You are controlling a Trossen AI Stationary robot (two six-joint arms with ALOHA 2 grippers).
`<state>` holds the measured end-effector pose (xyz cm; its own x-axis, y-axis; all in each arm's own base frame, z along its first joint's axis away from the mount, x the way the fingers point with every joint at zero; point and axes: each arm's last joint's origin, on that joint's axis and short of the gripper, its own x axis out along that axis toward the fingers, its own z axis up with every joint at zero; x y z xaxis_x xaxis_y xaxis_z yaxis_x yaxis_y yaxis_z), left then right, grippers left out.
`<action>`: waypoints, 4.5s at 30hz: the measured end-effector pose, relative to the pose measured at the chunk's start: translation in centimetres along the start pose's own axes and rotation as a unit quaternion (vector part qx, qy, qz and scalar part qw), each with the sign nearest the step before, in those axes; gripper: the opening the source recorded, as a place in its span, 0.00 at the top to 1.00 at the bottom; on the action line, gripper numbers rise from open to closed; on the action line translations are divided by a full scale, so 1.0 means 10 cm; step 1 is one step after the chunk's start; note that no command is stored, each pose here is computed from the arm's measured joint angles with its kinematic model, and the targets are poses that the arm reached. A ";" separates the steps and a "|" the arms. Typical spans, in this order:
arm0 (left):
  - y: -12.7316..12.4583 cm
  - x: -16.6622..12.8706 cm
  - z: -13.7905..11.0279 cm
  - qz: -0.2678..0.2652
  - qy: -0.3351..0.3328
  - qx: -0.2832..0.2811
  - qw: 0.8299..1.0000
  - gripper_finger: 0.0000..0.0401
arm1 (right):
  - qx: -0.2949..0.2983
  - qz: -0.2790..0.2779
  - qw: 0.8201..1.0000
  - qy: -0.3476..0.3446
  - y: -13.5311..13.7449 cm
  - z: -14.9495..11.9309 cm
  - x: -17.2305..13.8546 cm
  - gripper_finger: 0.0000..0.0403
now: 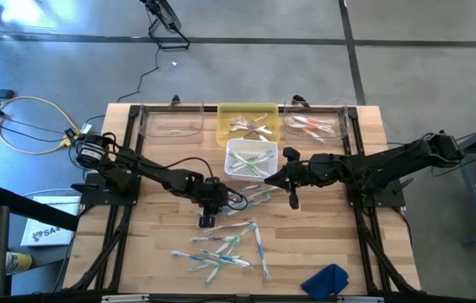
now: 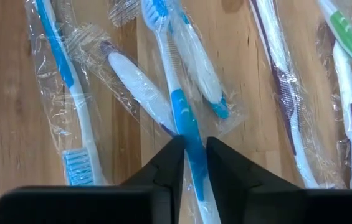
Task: Pick & Place Toothbrushes
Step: Put the blue toothbrush into the left transparent bin
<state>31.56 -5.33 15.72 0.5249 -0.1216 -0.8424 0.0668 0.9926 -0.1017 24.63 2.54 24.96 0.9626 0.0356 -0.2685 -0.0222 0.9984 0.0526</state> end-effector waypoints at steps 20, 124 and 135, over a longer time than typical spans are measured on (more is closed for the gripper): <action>0.00 0.00 0.00 0.000 0.000 0.000 1.000 0.88 | 0.000 -0.003 1.000 0.000 0.00 0.00 0.00 0.96; 0.02 -1.37 0.68 0.181 0.115 0.136 0.967 1.00 | -0.010 0.014 1.000 0.011 0.01 -0.02 0.00 0.96; 0.56 -1.73 0.59 0.224 0.146 0.070 0.961 1.00 | -0.011 0.013 0.999 0.027 0.01 -0.05 0.00 0.96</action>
<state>27.85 2.34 32.80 0.2683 0.3439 -0.8998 0.0135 0.9327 0.3605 24.48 2.62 24.48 0.9453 0.0639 -0.3198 -0.0538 0.9977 0.0403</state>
